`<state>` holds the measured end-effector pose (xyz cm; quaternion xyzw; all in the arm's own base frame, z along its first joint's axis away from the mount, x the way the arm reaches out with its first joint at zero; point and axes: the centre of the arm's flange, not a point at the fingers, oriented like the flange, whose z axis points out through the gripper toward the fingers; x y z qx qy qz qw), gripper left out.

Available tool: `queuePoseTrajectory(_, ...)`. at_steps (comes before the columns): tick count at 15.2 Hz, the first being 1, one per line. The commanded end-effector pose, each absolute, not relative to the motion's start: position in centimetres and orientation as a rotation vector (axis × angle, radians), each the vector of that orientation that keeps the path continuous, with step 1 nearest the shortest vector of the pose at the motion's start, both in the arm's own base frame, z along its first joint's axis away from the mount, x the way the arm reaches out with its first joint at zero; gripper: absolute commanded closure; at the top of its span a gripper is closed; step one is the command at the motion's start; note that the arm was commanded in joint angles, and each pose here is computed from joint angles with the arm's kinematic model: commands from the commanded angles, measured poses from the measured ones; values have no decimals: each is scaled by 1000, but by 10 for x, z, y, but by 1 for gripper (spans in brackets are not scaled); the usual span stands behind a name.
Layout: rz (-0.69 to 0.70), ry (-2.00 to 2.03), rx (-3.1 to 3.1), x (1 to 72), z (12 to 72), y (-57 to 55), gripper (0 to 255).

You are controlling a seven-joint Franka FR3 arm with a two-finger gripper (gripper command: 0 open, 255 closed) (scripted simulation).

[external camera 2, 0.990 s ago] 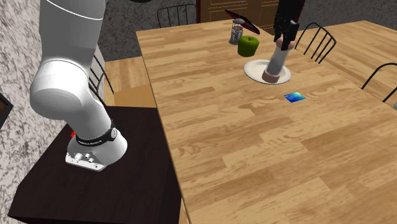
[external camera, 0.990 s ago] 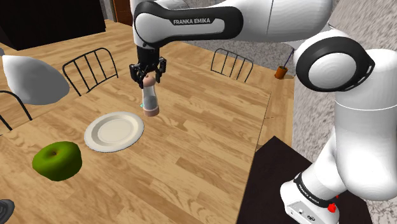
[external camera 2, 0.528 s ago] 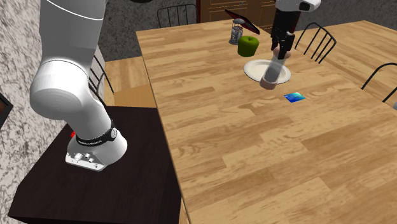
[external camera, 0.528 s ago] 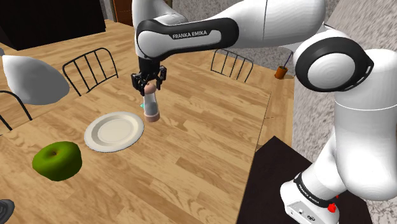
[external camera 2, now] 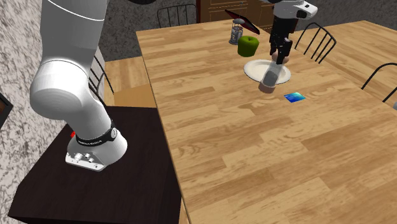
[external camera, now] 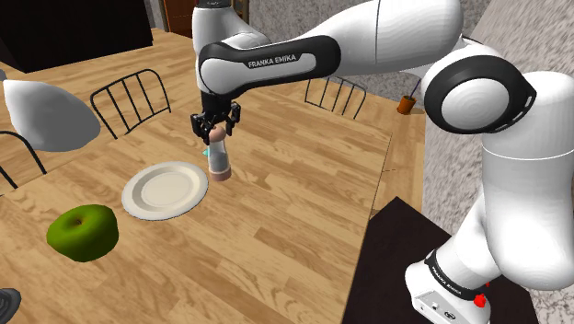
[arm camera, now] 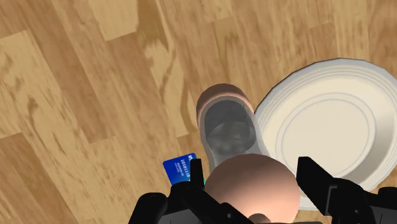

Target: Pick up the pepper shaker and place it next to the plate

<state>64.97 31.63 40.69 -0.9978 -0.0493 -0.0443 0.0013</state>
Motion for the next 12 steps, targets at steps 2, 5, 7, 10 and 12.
queuePoseTrajectory(2,-140,-155,-3132,650,407,316,255)
queuePoseTrajectory(5,-140,-155,-3132,650,407,316,0)
queuePoseTrajectory(7,-140,-155,-3132,650,407,316,0)
queuePoseTrajectory(10,-140,-155,-3132,649,420,316,0)
queuePoseTrajectory(12,-140,-155,-3132,646,446,316,0)
